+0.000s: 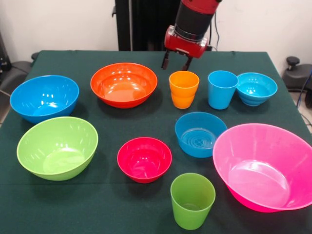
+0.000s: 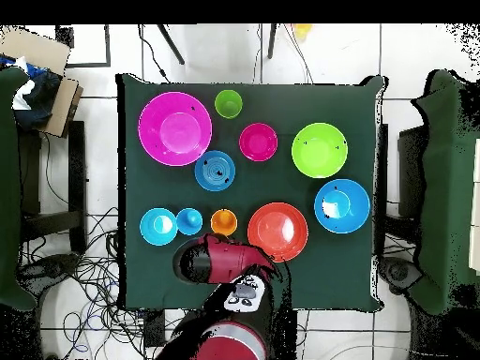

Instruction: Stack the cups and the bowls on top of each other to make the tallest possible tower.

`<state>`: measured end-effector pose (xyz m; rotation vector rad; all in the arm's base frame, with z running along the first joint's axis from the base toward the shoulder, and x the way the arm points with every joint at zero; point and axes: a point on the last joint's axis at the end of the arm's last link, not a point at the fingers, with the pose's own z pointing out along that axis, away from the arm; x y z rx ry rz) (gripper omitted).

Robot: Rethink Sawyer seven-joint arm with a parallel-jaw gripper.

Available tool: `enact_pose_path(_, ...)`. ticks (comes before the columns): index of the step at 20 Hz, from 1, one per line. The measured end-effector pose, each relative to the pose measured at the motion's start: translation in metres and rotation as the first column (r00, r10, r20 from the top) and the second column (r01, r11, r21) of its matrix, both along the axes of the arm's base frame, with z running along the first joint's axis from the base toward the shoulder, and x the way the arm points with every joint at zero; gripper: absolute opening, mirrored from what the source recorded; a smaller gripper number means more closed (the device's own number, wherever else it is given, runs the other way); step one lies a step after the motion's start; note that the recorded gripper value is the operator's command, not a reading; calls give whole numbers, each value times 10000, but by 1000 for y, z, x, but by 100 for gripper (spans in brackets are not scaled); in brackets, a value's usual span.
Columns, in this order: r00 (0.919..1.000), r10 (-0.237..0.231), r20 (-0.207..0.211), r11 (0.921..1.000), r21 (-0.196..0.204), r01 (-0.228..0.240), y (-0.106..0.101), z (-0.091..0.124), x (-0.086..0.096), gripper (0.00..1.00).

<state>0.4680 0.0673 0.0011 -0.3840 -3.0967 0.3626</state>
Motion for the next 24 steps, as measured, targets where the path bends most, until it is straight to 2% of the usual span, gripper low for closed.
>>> enact_pose_path(10,9999,49,155,10000,2,-49,4,8,4,100)
enact_pose_path(15,9998,-145,158,9998,99,144,6,38,3,100)
enact_pose_path(18,9994,-347,83,9992,186,346,7,65,1,100)
enact_pose_path(24,9981,-588,193,9980,262,583,5,95,-5,100)
